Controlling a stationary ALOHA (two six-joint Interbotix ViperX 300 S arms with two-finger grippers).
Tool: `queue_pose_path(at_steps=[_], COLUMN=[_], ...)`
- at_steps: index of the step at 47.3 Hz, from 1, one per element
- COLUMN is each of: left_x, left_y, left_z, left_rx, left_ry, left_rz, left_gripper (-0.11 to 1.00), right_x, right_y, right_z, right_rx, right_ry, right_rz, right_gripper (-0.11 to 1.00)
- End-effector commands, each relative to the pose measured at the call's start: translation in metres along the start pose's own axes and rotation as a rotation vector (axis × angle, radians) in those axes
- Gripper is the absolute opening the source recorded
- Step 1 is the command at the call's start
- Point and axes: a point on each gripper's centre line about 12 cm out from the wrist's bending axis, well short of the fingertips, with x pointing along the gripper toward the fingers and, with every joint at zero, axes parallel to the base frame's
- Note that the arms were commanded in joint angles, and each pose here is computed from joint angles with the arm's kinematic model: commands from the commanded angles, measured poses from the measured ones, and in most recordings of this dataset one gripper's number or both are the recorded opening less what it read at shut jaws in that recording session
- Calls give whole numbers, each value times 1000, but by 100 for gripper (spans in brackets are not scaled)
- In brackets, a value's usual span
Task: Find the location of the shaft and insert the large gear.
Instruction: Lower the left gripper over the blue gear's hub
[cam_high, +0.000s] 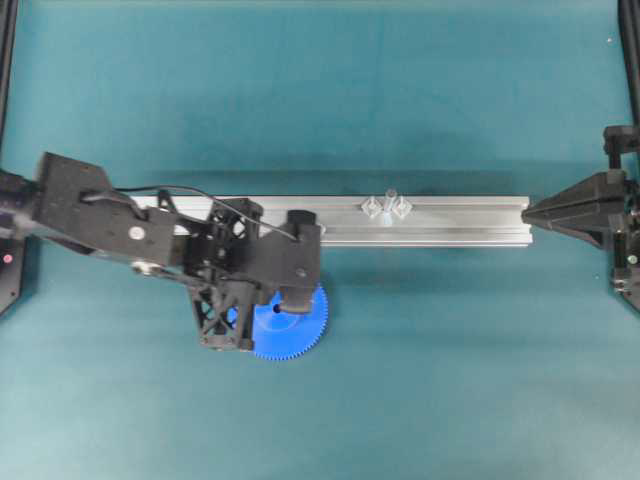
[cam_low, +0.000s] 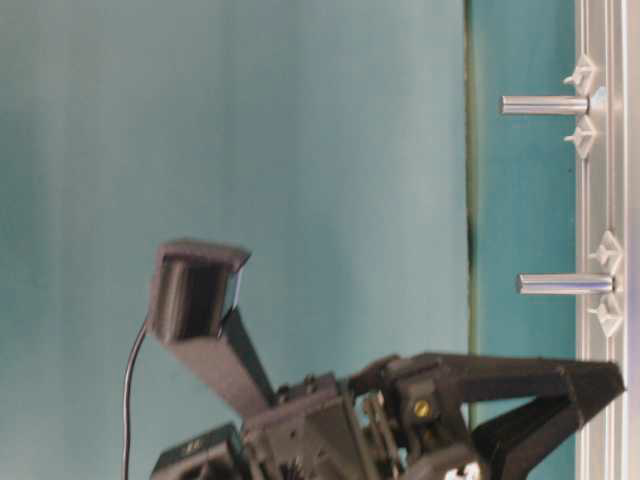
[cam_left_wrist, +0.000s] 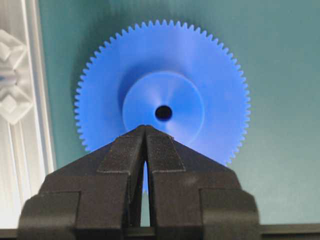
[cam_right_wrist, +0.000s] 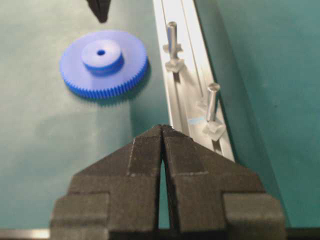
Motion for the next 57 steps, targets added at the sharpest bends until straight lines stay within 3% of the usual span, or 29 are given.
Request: queue_pose_path(at_steps=[1, 30, 57], left_x=[-6, 18, 19], left_y=[-3, -14, -13], left_z=[14, 23, 21], left_rx=[10, 39, 38], left_ry=[-23, 130, 153], left_rz=[-3, -5, -3], left_gripper=[2, 2, 2], right_x=[0, 0, -1], right_y=[0, 0, 0], right_z=[4, 1, 1], right_rx=[13, 26, 26], right_ry=[-9, -11, -13], right_rz=[-2, -1, -1], right_gripper=[1, 1, 1])
